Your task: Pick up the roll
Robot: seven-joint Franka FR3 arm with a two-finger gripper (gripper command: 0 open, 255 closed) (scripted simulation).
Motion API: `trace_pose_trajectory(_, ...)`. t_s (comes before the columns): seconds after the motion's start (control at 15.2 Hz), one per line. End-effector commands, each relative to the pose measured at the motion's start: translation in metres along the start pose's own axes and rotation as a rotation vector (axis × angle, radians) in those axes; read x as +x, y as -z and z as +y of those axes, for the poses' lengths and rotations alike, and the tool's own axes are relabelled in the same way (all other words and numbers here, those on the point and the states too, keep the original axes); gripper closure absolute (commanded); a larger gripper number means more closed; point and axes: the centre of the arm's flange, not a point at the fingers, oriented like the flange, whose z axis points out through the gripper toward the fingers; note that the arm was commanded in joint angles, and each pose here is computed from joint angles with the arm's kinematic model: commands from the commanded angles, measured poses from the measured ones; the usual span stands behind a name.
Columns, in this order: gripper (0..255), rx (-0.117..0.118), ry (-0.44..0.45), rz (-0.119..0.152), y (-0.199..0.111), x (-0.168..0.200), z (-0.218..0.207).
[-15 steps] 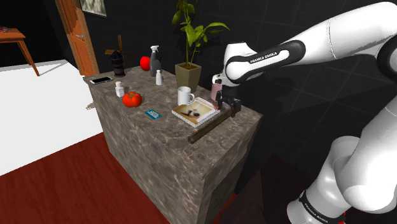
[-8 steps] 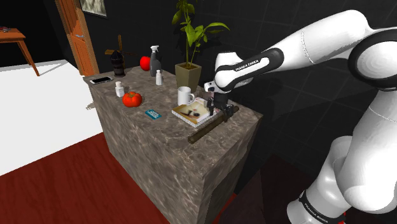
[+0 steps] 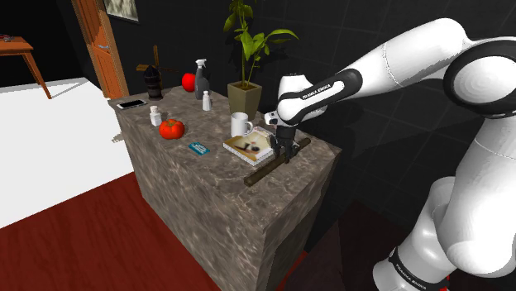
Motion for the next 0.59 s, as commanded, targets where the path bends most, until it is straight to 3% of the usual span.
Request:
trace_pose_trajectory(0.0,255,0.003,0.0,0.0,-0.002,0.0,0.0)
trace_pose_trajectory(0.53,255,0.003,0.0,0.0,0.009,0.0,-0.001)
